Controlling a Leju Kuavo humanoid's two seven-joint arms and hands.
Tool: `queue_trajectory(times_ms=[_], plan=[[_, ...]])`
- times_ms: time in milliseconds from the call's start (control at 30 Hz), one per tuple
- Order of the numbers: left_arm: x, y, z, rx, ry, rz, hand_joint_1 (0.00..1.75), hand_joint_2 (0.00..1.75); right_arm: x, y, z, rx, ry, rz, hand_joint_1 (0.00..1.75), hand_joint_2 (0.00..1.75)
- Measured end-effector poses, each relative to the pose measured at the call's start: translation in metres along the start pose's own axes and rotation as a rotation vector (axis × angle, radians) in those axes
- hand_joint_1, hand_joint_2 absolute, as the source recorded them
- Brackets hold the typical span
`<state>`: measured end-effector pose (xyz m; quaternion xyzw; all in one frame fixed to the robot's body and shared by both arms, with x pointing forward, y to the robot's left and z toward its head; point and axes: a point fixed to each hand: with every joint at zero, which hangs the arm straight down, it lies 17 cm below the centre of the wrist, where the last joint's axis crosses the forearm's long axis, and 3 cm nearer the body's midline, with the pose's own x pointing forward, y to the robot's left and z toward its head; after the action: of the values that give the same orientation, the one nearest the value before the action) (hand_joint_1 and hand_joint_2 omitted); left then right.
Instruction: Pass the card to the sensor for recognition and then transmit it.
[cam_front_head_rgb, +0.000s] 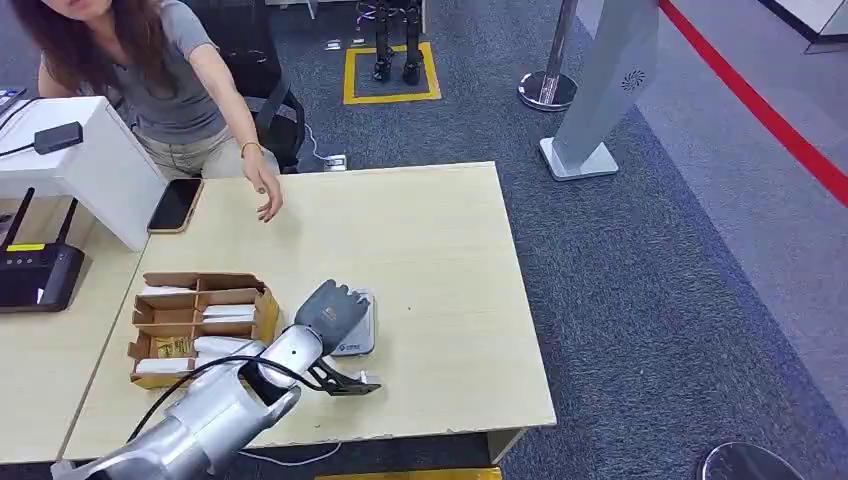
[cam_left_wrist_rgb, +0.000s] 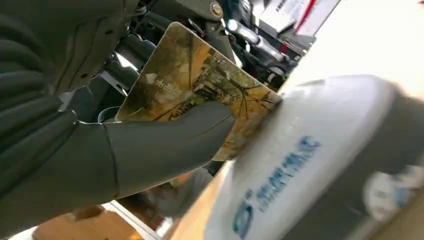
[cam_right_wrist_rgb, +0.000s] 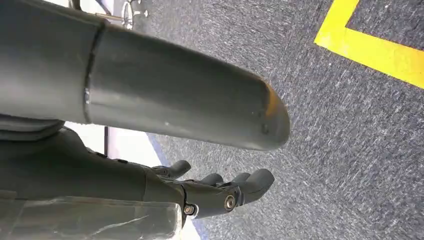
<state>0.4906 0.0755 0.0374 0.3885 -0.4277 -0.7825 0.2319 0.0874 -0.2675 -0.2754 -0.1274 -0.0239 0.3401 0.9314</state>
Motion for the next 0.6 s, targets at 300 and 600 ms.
queue_trajectory(times_ms=[300, 600], plan=[[-0.003, 0.023, -0.005, 0.073, 0.025, 0.051, 1.75, 1.75, 0.0, 0.0, 0.0, 0.002, -0.001, -0.005, 0.0, 0.0], [-0.104, 0.136, 0.011, 0.408, 0.281, 0.036, 1.75, 1.75, 0.0, 0.003, 0.0, 0.006, -0.012, -0.015, 0.0, 0.0]])
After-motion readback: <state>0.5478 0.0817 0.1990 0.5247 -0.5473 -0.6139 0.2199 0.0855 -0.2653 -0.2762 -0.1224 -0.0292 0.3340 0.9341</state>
